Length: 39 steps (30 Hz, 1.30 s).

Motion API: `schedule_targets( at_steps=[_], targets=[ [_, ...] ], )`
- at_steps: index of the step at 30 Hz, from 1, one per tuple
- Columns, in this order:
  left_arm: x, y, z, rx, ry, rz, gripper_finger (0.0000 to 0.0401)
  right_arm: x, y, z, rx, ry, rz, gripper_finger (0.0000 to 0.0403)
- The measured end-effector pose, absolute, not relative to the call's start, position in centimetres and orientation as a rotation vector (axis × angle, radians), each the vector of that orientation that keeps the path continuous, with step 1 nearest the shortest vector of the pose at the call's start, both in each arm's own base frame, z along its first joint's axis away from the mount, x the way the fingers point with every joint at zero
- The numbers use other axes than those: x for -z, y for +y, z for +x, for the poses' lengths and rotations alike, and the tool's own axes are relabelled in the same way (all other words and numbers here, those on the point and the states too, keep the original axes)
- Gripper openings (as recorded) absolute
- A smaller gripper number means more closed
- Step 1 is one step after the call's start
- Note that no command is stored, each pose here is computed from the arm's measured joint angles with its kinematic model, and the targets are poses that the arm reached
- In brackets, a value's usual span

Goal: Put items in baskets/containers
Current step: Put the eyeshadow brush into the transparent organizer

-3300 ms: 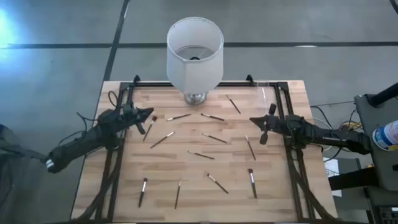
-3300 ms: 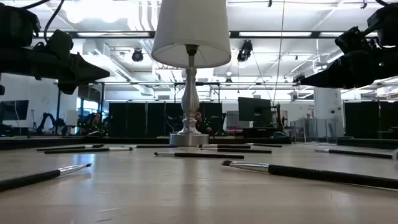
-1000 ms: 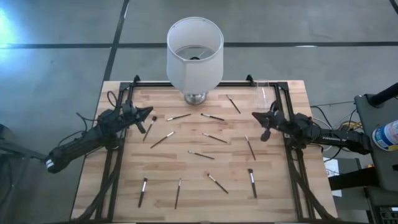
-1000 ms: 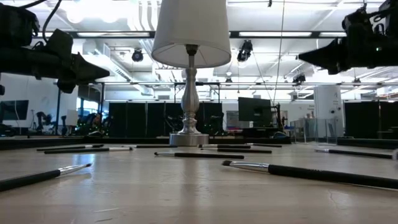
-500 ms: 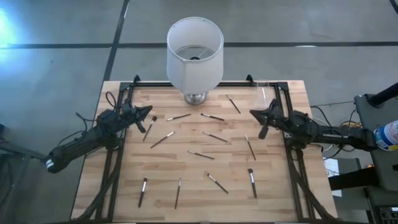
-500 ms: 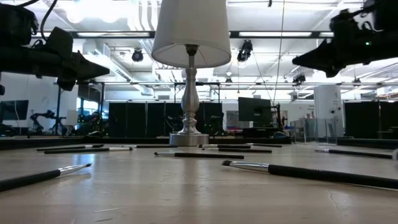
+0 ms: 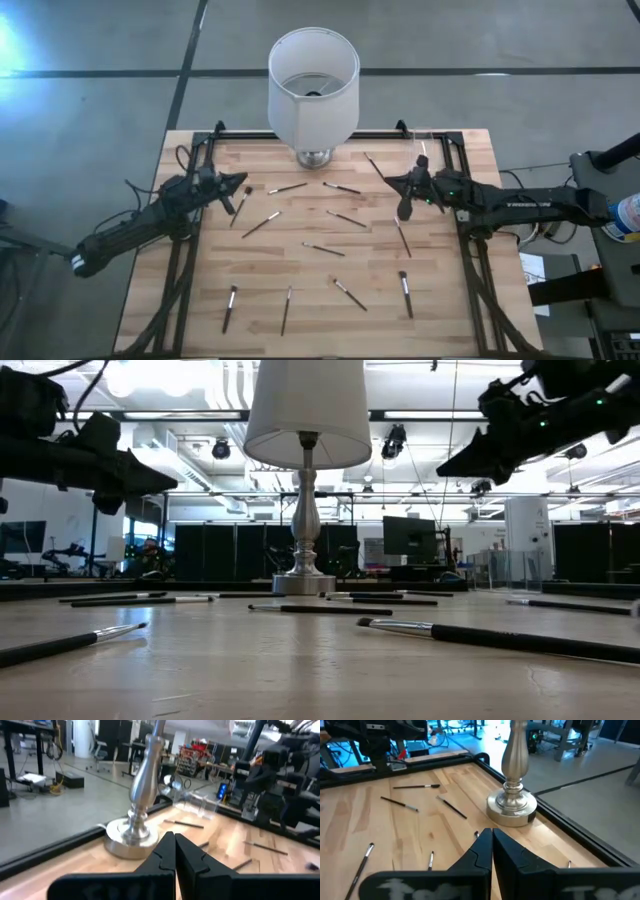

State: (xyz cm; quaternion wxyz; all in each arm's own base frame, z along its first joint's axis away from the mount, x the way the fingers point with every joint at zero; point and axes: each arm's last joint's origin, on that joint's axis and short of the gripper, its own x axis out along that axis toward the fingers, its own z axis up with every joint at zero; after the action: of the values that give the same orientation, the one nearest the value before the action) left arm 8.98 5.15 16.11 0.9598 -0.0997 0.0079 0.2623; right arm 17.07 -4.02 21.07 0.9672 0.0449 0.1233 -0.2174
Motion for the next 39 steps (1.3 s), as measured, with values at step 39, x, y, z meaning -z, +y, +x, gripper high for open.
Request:
schedule_targets(
  at_steps=[39],
  targets=[
    [-16.4, 5.2, 9.5, -0.448, 0.019, -0.146, 0.0000, -15.7, -1.1, 20.6, 0.896, 1.110, 0.901, 0.0098]
  ],
)
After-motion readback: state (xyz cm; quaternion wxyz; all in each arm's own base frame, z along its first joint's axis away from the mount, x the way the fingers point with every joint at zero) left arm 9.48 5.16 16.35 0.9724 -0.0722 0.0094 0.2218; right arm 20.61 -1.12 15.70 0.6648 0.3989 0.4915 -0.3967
